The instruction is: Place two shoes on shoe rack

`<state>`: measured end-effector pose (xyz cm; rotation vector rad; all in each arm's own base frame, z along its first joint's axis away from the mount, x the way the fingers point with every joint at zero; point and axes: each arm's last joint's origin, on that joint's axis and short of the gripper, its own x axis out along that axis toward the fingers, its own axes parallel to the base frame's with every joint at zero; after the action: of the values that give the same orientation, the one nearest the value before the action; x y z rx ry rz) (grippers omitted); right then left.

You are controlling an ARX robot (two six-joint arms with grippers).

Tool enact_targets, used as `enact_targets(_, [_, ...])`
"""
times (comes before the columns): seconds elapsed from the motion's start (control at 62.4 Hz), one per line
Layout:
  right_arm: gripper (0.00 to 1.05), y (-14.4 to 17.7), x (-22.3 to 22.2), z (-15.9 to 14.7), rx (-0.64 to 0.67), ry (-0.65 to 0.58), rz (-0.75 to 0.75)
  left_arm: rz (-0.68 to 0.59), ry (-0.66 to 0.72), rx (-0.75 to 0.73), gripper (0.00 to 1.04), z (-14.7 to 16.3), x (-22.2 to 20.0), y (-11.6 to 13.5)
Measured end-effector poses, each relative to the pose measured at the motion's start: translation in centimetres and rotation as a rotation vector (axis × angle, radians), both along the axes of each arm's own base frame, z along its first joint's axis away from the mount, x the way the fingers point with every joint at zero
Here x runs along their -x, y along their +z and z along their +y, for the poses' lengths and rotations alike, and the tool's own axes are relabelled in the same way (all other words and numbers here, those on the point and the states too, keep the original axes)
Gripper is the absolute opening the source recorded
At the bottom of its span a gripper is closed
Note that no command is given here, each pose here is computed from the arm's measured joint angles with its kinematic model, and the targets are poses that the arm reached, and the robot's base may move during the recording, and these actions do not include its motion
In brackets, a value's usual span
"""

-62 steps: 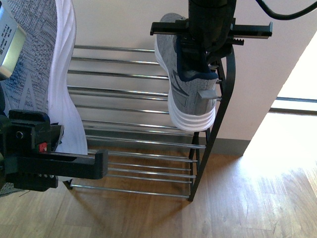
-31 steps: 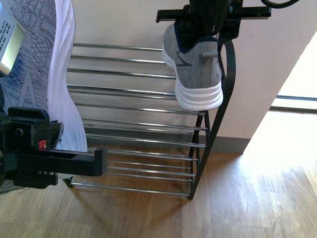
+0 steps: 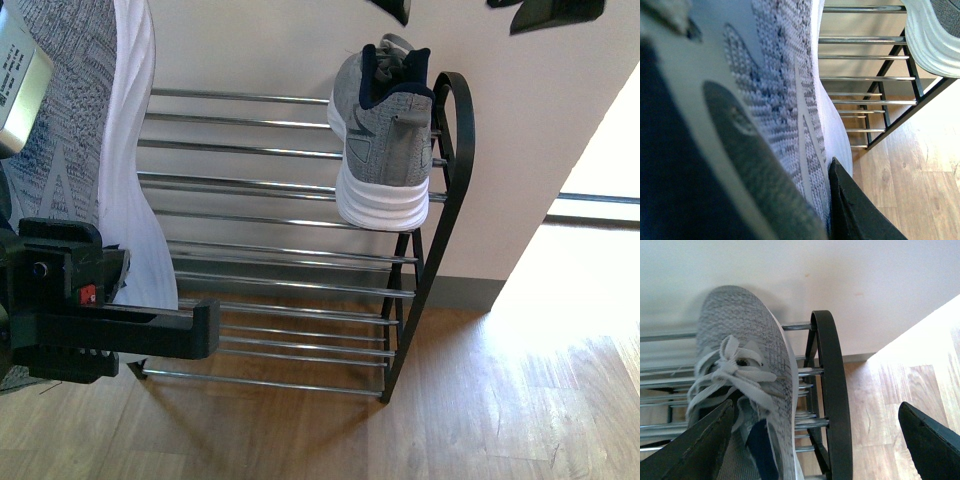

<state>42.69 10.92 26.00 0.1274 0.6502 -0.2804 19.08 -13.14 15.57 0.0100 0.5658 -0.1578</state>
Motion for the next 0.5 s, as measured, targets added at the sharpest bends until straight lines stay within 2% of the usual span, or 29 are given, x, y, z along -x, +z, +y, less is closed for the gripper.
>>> enact_targets(0.321, [0.96,2.7,6.3,-2.4,-0.005,0.139,-0.172,0.0,0.0,0.0,0.04,0.0,0.0,0.0])
enact_targets(0.497, [0.96,3.6,11.3,-6.8,0.036,0.191,-0.402,0.0,0.001,0.0,0.04,0.0,0.0,0.0])
